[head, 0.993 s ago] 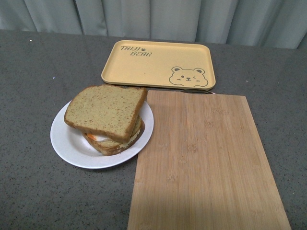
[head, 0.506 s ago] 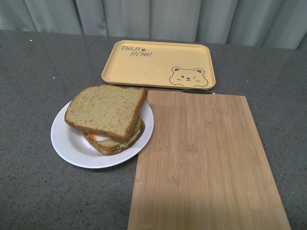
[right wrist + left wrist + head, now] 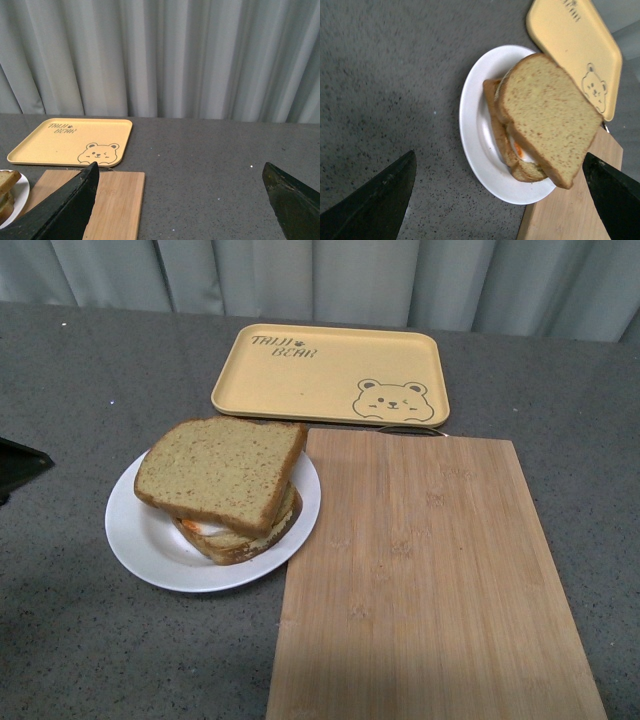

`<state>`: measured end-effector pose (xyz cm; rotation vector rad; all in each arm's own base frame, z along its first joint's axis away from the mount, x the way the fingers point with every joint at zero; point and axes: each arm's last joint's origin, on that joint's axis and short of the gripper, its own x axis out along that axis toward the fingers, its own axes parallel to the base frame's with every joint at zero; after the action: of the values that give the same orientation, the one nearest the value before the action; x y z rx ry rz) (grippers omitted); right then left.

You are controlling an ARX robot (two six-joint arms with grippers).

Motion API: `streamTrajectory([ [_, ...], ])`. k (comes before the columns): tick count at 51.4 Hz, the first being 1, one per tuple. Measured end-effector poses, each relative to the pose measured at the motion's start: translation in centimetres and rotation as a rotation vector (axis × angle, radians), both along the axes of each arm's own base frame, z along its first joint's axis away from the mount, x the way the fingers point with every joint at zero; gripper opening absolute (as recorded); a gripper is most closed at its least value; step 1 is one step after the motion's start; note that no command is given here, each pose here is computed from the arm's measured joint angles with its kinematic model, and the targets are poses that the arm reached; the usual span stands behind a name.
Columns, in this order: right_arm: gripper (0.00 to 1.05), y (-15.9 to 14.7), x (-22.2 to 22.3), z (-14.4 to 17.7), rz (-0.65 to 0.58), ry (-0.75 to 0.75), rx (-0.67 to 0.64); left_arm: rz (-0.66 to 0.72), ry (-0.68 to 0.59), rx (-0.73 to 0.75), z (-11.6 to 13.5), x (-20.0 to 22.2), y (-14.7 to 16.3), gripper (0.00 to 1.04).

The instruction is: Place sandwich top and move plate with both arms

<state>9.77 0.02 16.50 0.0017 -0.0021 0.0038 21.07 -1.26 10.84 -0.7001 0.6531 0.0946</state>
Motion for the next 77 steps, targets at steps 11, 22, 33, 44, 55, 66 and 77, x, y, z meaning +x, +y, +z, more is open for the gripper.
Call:
streamTrajectory([
  [11, 0.95, 0.0, 0.0, 0.0, 0.000, 0.000, 0.000, 0.043, 0.131, -0.122, -3.5, 3.2, -0.4, 0.98],
  [22, 0.95, 0.0, 0.0, 0.0, 0.000, 0.000, 0.000, 0.032, 0.209, -0.179, -6.1, 4.5, -1.3, 0.98],
  [33, 0.95, 0.0, 0.0, 0.0, 0.000, 0.000, 0.000, 0.003, 0.241, -0.198, -7.3, 4.6, -2.2, 0.98],
  [44, 0.95, 0.0, 0.0, 0.0, 0.000, 0.000, 0.000, 0.010, 0.252, -0.216, -8.3, 6.0, -2.4, 0.59],
  [55, 0.95, 0.0, 0.0, 0.0, 0.000, 0.000, 0.000, 0.031, 0.262, -0.244, -8.8, 6.5, -2.0, 0.24],
  [66, 0.95, 0.0, 0.0, 0.0, 0.000, 0.000, 0.000, 0.014, 0.226, -0.314, -8.2, 6.8, -1.8, 0.05],
  [77, 0.95, 0.0, 0.0, 0.0, 0.000, 0.000, 0.000, 0.026, 0.156, -0.406, -7.1, 6.4, -1.7, 0.04],
])
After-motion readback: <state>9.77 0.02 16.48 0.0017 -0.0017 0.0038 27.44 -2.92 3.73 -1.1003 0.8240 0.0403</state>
